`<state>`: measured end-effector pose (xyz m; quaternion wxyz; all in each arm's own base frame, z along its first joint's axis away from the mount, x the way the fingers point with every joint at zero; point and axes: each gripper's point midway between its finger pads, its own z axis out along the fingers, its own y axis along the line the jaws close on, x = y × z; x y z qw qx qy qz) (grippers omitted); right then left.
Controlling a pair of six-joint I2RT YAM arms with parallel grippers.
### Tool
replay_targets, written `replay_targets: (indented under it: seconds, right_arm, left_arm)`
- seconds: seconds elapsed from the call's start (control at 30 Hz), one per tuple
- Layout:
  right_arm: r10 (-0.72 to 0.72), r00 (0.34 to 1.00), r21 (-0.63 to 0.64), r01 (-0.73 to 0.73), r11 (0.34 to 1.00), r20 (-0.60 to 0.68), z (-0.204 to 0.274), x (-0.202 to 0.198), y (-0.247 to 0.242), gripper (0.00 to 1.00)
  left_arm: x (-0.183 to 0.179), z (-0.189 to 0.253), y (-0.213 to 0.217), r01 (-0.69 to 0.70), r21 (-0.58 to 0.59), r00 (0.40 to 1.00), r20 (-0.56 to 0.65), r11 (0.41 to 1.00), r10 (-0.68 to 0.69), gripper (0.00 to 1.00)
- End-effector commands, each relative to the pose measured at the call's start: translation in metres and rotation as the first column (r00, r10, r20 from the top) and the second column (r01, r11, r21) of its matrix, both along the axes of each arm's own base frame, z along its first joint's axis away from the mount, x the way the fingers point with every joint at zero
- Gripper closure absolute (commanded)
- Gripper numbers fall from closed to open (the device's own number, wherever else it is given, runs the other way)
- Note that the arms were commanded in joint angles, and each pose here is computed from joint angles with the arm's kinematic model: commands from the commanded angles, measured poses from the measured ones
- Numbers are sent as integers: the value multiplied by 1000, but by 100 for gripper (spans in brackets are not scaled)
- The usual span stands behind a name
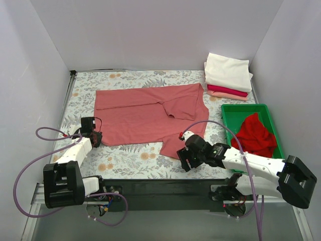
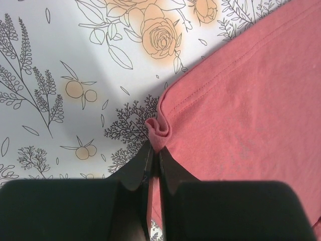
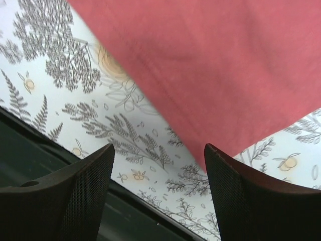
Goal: Fold and stack the t-shirts
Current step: Fold the tshirt
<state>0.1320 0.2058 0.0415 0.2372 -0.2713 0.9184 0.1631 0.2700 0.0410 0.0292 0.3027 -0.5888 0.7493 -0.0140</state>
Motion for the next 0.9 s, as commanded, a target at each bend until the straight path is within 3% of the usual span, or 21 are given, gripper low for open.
replay_targets:
  seconds: [0.0,0.3,0.63,0.87]
  right_arm:
    - [-30,999,-93,26,995,-40,-14,-13,-13,24]
    - [-136,991,-225,136,965,17,-25,3,-32,37]
    - [-127,989,-196,138,971,70,-3,10,-32,36]
    - [-152,987,-267,159,951,44,-19,15,-46,35]
  left_arm:
    - [-3,5,3,-4,13,1000,10,1000,4,100]
    - [-5,6,4,-7,17,1000,17,1000,6,100]
    - [-3,9,6,-7,32,1000,24,999,7,100]
    - [-4,11,6,-11,35,999,32,999,9,100]
